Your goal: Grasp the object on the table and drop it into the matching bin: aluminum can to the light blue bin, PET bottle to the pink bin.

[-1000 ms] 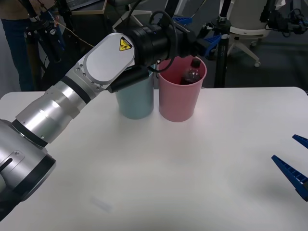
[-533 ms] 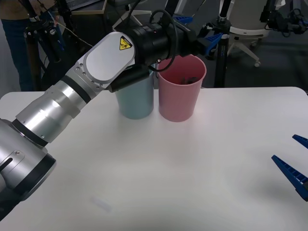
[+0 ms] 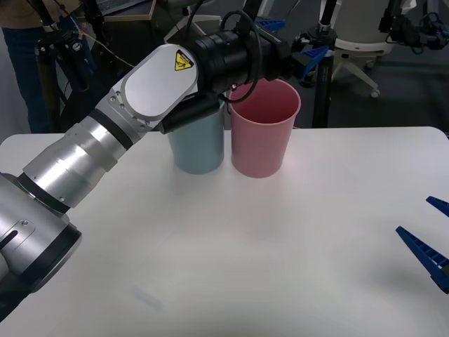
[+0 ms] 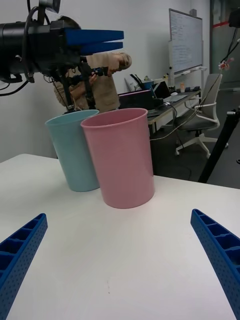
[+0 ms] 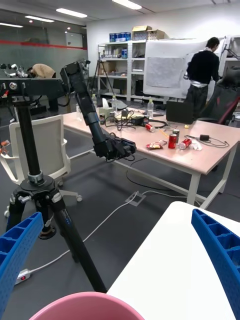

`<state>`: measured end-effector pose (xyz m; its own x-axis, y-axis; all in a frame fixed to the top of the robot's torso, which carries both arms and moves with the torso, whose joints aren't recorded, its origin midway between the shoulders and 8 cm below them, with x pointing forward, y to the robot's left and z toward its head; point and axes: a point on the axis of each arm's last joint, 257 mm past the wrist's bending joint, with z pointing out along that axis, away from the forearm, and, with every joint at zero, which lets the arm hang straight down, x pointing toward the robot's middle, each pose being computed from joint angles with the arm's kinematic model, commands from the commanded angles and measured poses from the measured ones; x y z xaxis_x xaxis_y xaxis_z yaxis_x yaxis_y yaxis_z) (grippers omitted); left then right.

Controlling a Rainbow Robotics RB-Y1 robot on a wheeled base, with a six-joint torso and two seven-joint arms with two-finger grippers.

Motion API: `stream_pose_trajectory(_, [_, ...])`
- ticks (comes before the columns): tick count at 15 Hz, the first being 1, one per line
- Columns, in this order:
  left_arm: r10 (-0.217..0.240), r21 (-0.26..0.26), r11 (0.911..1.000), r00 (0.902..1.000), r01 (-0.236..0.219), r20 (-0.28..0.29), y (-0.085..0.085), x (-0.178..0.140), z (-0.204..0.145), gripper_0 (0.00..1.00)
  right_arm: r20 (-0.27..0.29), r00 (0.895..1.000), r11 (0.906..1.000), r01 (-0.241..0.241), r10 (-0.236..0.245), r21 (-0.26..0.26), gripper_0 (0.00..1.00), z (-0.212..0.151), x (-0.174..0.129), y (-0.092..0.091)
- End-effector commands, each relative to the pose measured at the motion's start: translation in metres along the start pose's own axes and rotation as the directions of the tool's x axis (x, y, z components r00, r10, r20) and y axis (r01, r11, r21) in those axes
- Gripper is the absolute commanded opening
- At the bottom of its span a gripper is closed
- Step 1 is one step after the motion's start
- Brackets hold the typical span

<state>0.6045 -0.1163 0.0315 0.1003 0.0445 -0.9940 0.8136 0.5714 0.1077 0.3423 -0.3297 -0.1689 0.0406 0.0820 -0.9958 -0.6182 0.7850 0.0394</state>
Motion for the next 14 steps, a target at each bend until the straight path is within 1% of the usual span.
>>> stream_pose_trajectory(1, [-0.005,0.027,0.9996,1.0000,0.005,-0.002,-0.004,-0.001,-0.006,1.00,0.000,1.000,1.0000,0.000,0.000,0.000,1.00,0.000,0.000,0.000])
stream_pose_trajectory(2, [-0.012,0.042,0.9990,0.9999,0.012,-0.003,-0.006,-0.002,-0.011,1.00,0.000,1.000,1.0000,0.000,0.000,0.000,1.00,0.000,0.000,0.000])
stream_pose_trajectory(4, [0.006,0.095,0.9955,1.0000,-0.006,0.005,-0.015,-0.002,-0.022,1.00,0.000,1.000,1.0000,0.000,0.000,0.000,1.00,0.000,0.000,0.000])
stream_pose_trajectory(7, [0.024,0.148,0.9887,0.9996,-0.026,0.014,-0.021,-0.006,-0.044,1.00,0.000,1.000,1.0000,0.000,0.000,0.000,1.00,0.000,0.000,0.000])
stream_pose_trajectory(8, [0.025,0.159,0.9868,0.9995,-0.028,0.019,-0.022,-0.008,-0.050,1.00,0.000,1.000,1.0000,0.000,0.000,0.000,1.00,0.000,0.000,0.000])
stream_pose_trajectory(9, [0.036,0.166,0.9854,0.9991,-0.039,0.023,-0.019,-0.009,-0.058,1.00,0.000,1.000,1.0000,0.000,0.000,0.000,1.00,0.000,0.000,0.000])
stream_pose_trajectory(11, [0.053,0.198,0.9788,0.9985,-0.055,0.015,-0.018,-0.009,-0.069,1.00,0.000,1.000,1.0000,0.000,0.000,0.000,1.00,0.000,0.000,0.000])
stream_pose_trajectory(13, [0.049,0.233,0.9714,0.9988,-0.045,-0.010,-0.013,-0.007,-0.086,1.00,0.000,1.000,1.0000,0.000,0.000,0.000,1.00,0.000,0.000,0.000])
stream_pose_trajectory(14, [0.048,0.236,0.9707,0.9987,-0.043,-0.014,-0.009,-0.006,-0.093,1.00,0.000,1.000,1.0000,0.000,0.000,0.000,1.00,0.000,0.000,0.000])
